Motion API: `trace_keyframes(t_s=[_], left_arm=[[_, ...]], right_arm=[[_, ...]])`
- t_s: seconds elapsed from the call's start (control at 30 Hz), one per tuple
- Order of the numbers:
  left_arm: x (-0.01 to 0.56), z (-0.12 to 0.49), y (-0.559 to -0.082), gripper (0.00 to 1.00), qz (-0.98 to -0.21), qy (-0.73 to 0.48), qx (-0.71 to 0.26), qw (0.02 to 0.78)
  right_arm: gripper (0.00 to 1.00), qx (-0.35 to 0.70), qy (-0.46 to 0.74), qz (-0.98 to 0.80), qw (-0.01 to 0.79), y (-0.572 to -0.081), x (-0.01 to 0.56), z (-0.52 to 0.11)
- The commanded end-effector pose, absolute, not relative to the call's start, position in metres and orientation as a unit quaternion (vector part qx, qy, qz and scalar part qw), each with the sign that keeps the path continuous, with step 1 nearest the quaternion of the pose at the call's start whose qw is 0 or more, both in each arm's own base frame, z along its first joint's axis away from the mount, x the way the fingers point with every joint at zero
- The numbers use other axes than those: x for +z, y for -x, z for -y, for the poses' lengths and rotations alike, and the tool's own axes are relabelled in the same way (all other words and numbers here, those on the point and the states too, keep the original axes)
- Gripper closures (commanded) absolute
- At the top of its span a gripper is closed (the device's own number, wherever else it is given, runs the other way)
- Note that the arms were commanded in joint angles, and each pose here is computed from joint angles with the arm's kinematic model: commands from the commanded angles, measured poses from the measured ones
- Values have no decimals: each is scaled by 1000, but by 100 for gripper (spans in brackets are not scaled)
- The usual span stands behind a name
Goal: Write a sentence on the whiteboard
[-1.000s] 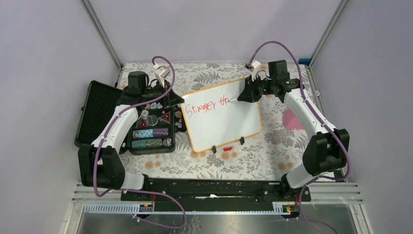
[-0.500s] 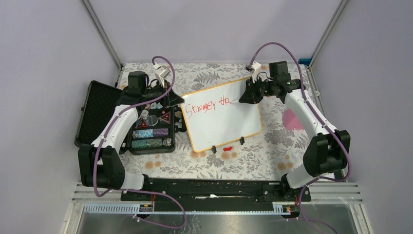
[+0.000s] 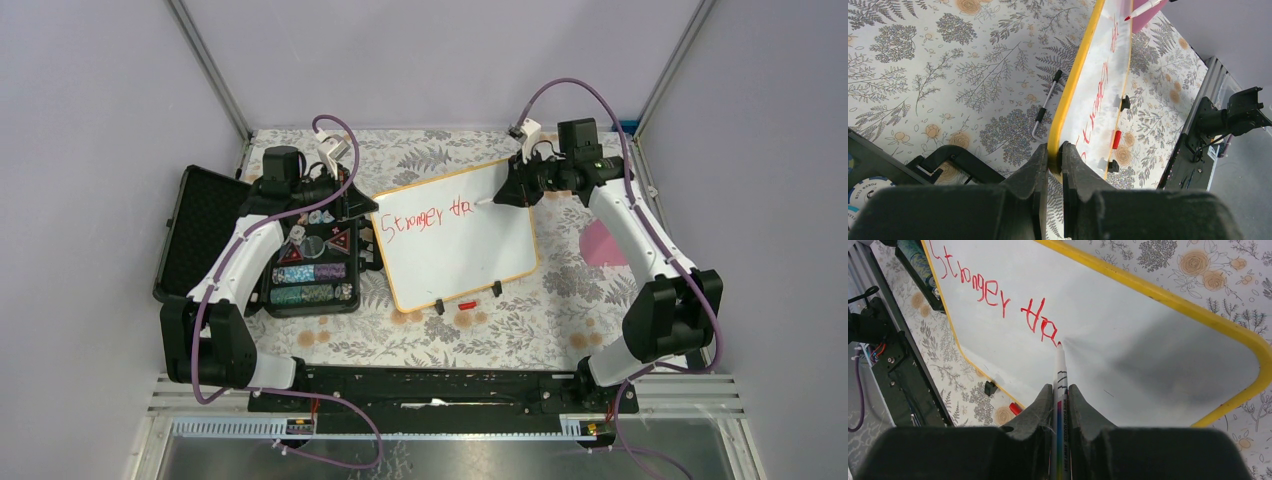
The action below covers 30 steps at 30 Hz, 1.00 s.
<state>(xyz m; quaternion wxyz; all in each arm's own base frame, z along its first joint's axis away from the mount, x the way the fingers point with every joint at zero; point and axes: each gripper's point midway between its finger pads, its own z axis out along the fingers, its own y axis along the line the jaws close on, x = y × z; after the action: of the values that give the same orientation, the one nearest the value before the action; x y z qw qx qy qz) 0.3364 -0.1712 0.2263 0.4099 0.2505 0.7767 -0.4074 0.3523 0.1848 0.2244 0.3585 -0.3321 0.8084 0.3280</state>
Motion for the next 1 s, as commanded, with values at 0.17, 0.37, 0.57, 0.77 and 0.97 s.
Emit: trace_keyframes(t_s=[0.17, 0.37, 0.57, 0.77, 0.97], left_arm=[[216, 179, -331, 100, -776, -277, -400, 401], [215, 179, -331, 100, -777, -277, -400, 401], [215, 179, -331, 100, -777, -276, -399, 400], [214, 179, -331, 100, -778, -276, -399, 399], [214, 179, -331, 100, -778, -276, -400, 399]], right_arm=[[100, 329, 337, -790, 393, -365, 249, -188], [100, 320, 332, -795, 395, -372, 245, -186], [100, 312, 330, -800, 392, -374, 238, -183], [100, 315, 331, -804, 380, -368, 227, -183], [100, 317, 332, -807, 372, -356, 220, -181]])
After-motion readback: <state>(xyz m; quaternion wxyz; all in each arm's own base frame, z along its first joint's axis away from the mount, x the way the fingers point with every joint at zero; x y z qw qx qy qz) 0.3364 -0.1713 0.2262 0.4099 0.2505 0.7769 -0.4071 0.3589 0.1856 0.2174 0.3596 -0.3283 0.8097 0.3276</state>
